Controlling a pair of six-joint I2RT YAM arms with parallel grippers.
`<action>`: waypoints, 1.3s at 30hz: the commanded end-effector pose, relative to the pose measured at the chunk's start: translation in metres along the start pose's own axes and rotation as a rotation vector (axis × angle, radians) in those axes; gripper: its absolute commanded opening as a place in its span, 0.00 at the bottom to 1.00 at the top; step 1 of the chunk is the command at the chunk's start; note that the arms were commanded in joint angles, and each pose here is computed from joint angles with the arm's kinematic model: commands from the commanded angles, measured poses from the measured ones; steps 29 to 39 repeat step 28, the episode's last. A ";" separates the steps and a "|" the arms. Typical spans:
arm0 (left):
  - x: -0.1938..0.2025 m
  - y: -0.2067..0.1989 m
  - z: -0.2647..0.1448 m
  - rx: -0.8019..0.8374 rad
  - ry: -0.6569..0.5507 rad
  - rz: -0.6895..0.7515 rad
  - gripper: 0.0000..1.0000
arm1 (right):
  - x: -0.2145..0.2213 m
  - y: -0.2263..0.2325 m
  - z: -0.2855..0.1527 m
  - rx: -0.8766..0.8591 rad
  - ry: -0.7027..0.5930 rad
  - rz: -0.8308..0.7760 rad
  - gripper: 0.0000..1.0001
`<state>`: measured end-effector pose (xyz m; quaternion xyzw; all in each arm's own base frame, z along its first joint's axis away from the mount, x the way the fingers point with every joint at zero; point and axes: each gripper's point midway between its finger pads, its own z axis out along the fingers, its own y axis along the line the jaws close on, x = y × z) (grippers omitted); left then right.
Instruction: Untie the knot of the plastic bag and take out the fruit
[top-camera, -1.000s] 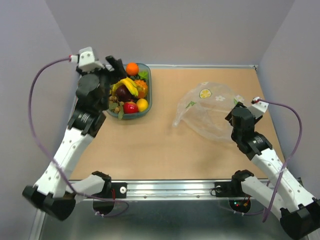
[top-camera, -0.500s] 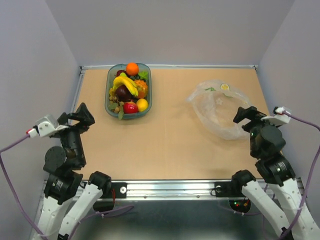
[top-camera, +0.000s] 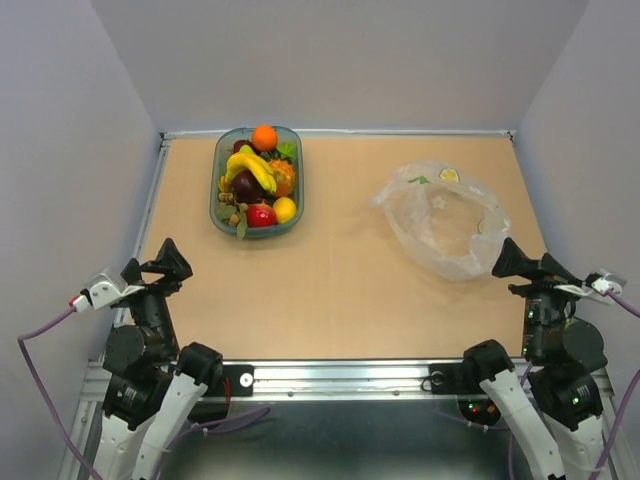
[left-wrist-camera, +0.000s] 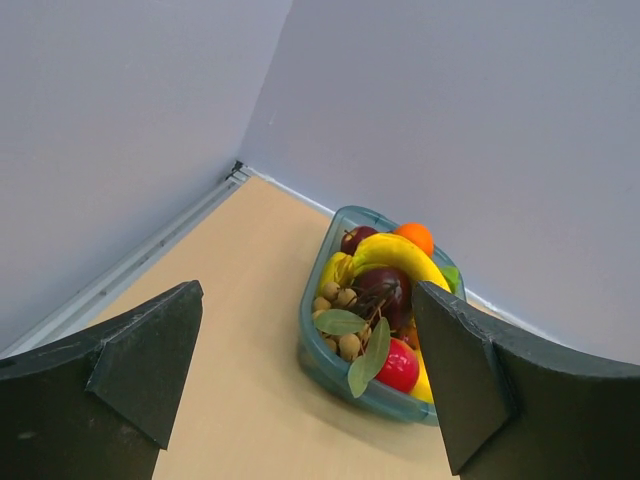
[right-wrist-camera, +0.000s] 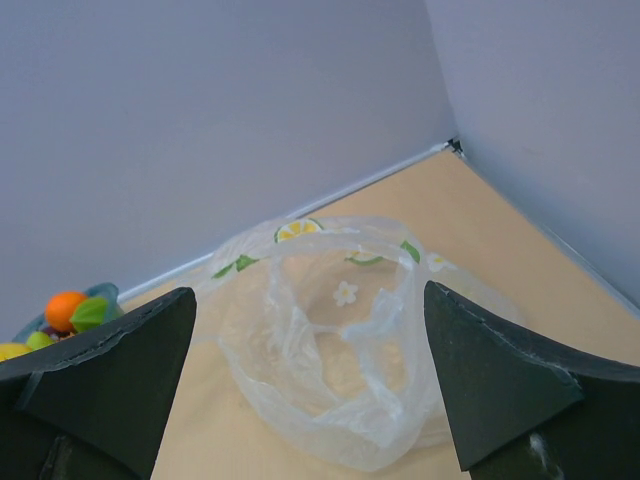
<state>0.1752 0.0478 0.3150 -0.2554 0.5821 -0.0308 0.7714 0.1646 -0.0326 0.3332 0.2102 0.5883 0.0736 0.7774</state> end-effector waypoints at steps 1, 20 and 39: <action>-0.027 0.007 -0.015 0.034 -0.110 -0.116 0.96 | 0.020 0.004 0.006 -0.007 0.048 -0.005 1.00; -0.039 0.019 -0.016 -0.030 -0.177 -0.133 0.96 | 0.026 0.000 0.009 0.011 0.058 -0.030 1.00; -0.040 0.014 -0.016 -0.004 -0.182 -0.128 0.97 | 0.024 -0.001 0.007 0.012 0.049 -0.024 1.00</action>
